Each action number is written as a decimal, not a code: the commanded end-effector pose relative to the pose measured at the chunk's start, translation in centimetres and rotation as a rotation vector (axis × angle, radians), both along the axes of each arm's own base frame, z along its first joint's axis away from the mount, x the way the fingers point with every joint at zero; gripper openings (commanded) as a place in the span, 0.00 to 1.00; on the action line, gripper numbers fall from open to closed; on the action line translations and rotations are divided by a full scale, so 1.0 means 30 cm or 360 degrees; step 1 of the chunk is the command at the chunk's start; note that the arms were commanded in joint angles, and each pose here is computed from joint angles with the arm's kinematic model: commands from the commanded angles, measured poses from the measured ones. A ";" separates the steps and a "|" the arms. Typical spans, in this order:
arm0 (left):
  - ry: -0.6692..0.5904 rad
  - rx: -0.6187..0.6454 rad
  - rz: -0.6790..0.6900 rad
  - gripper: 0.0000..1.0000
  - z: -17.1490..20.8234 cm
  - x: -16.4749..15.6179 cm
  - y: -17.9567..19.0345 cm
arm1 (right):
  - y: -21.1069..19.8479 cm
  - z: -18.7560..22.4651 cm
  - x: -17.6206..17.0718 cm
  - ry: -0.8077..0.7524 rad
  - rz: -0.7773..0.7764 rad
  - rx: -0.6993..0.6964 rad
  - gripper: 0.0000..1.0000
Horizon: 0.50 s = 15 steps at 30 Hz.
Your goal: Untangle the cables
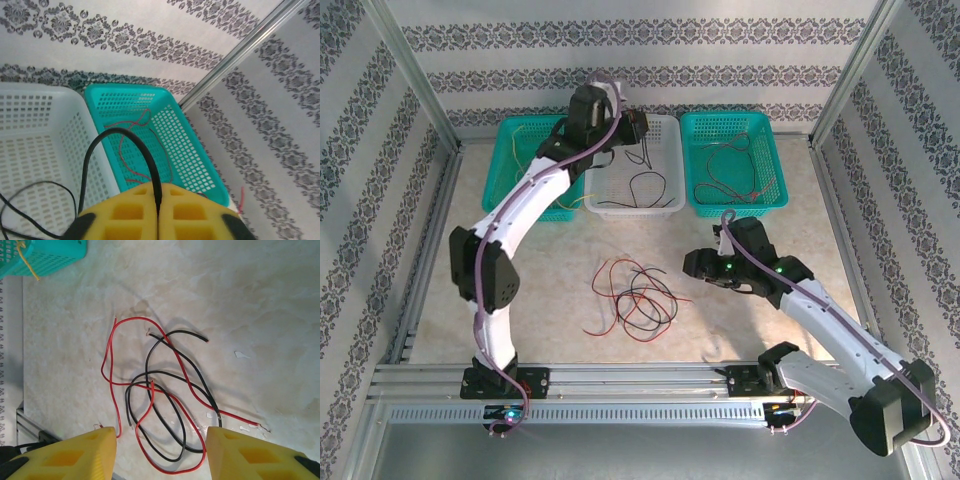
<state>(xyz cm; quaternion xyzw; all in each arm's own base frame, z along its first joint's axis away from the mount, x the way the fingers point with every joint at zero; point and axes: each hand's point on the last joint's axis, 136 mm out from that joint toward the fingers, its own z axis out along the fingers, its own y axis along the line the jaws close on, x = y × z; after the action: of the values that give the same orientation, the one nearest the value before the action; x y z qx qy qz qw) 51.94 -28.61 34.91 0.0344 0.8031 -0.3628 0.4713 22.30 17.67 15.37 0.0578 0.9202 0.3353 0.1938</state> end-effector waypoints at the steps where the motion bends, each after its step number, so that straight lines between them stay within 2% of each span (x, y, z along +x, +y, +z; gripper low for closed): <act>1: 0.0059 0.0081 0.0091 0.43 -0.022 0.056 0.044 | -0.028 0.004 -0.007 0.0001 -0.0036 -0.0078 0.51; 2: 0.0086 0.0099 0.0104 0.51 -0.045 0.067 0.045 | -0.030 0.008 -0.004 -0.0002 -0.0031 -0.0099 0.51; 4: 0.0111 0.0123 0.0128 0.60 -0.072 0.078 0.050 | -0.033 0.024 0.008 -0.0024 -0.0020 -0.0128 0.51; 7: 0.0113 0.0156 0.0159 0.66 -0.075 0.074 0.067 | -0.033 0.047 0.025 -0.0057 -0.0013 -0.0154 0.51; 10: 0.0130 0.0175 0.0138 0.65 -0.056 0.037 0.077 | -0.018 0.059 0.039 -0.0064 0.0002 -0.0139 0.52; 15: 0.0196 0.0090 0.0066 0.51 -0.035 -0.099 0.096 | 0.036 0.042 0.048 -0.0024 0.0097 -0.0162 0.51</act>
<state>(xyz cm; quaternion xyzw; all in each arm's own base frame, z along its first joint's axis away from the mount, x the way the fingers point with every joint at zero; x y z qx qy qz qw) 51.76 -26.96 30.64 0.0051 0.8527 -0.3102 0.4202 23.61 18.00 16.34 0.0412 0.9330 0.3008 0.1931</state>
